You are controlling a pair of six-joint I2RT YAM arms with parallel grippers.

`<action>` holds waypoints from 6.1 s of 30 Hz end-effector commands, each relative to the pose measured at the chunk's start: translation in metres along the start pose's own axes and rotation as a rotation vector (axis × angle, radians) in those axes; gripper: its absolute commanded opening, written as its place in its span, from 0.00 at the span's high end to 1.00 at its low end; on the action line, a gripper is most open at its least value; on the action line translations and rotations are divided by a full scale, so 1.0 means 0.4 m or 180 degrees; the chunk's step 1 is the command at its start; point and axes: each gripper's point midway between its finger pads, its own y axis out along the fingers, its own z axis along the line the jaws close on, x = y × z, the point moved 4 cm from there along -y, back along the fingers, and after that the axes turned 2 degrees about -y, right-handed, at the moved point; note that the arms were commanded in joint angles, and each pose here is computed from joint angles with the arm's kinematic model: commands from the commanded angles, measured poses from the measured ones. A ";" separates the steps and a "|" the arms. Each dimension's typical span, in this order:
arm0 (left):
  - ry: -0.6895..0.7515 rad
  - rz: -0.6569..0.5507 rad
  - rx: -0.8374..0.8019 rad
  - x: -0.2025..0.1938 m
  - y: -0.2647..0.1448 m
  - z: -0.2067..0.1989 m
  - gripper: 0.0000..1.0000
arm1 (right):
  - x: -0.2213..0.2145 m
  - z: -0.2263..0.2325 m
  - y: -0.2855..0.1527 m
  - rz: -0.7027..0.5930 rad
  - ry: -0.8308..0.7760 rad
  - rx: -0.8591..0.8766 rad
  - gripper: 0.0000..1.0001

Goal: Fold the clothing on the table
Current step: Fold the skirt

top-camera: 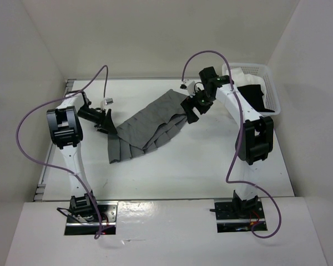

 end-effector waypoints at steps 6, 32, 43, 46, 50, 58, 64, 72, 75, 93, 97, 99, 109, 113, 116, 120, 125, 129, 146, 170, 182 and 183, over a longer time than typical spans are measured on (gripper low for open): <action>0.0162 0.0144 0.0118 -0.055 0.057 0.080 0.49 | 0.002 0.006 0.008 -0.0040 0.0044 0.0059 0.00; 0.0027 0.0043 0.0567 -0.055 -0.003 0.062 1.00 | 0.058 -0.249 0.159 -0.0564 0.0546 0.0847 0.00; 0.0096 0.0155 0.0710 -0.050 0.040 0.040 1.00 | 0.033 -0.264 0.264 -0.0583 0.0631 0.1120 0.00; 0.0087 0.0176 0.0730 -0.058 0.044 0.046 1.00 | 0.019 -0.278 0.278 -0.0579 0.0665 0.1113 0.00; 0.0086 0.0193 0.0754 -0.066 0.044 0.046 1.00 | 0.000 -0.295 0.288 -0.0609 0.0742 0.1157 0.00; 0.0064 0.0208 0.0783 -0.063 0.051 0.045 1.00 | -0.008 -0.301 0.310 -0.0684 0.0846 0.1273 0.00; 0.0077 0.0273 0.0820 -0.059 0.063 0.045 1.00 | 0.000 -0.271 0.353 -0.0728 0.0893 0.1492 0.00; 0.0086 0.0319 0.0870 -0.050 0.072 0.037 1.00 | 0.042 -0.200 0.406 -0.0717 0.0808 0.1686 0.00; 0.0086 0.0319 0.0870 -0.050 0.072 0.037 1.00 | 0.081 -0.181 0.390 -0.0780 0.0696 0.1668 0.01; 0.0089 0.0374 0.0905 -0.052 0.078 0.059 1.00 | 0.072 -0.237 0.308 -0.0685 0.0818 0.1273 0.87; 0.0098 0.0396 0.0892 -0.052 0.080 0.062 1.00 | 0.066 -0.240 0.270 -0.0634 0.0812 0.1207 0.15; 0.0091 0.0436 0.0866 -0.060 0.084 0.065 1.00 | 0.065 -0.240 0.248 -0.0654 0.0813 0.1219 0.17; 0.0144 0.0420 0.0878 -0.042 0.081 0.073 1.00 | 0.043 -0.232 0.243 -0.0596 0.0894 0.1292 0.22; 0.0123 0.0437 0.0866 -0.043 0.082 0.075 1.00 | 0.041 -0.228 0.274 -0.0559 0.0953 0.1325 0.08; 0.0103 0.0454 0.0854 -0.047 0.082 0.072 1.00 | 0.037 -0.232 0.281 -0.0530 0.0981 0.1297 0.01; 0.0122 0.0453 0.0890 -0.049 0.078 0.070 1.00 | 0.034 -0.256 0.268 -0.0584 0.1055 0.1238 0.01; 0.0122 0.0453 0.0890 -0.045 0.074 0.067 1.00 | 0.047 -0.266 0.282 -0.0684 0.1086 0.1253 0.01; 0.0114 0.0431 0.0904 -0.038 0.071 0.066 1.00 | 0.057 -0.287 0.299 -0.0761 0.1069 0.1170 0.02; 0.0044 0.0404 0.0920 -0.048 0.065 0.045 1.00 | 0.073 -0.269 0.370 -0.0782 0.1128 0.1267 0.80; 0.0110 0.0169 0.0369 0.035 0.061 0.011 1.00 | 0.342 -0.004 0.037 -0.0622 -0.0246 -0.0397 1.00; 0.0080 0.0178 0.0355 0.020 0.062 0.021 1.00 | 0.343 0.054 0.123 -0.0342 -0.0427 -0.0614 1.00; 0.0051 0.0199 0.0340 0.011 0.066 0.022 1.00 | 0.332 0.032 0.128 -0.0305 -0.0382 -0.0655 1.00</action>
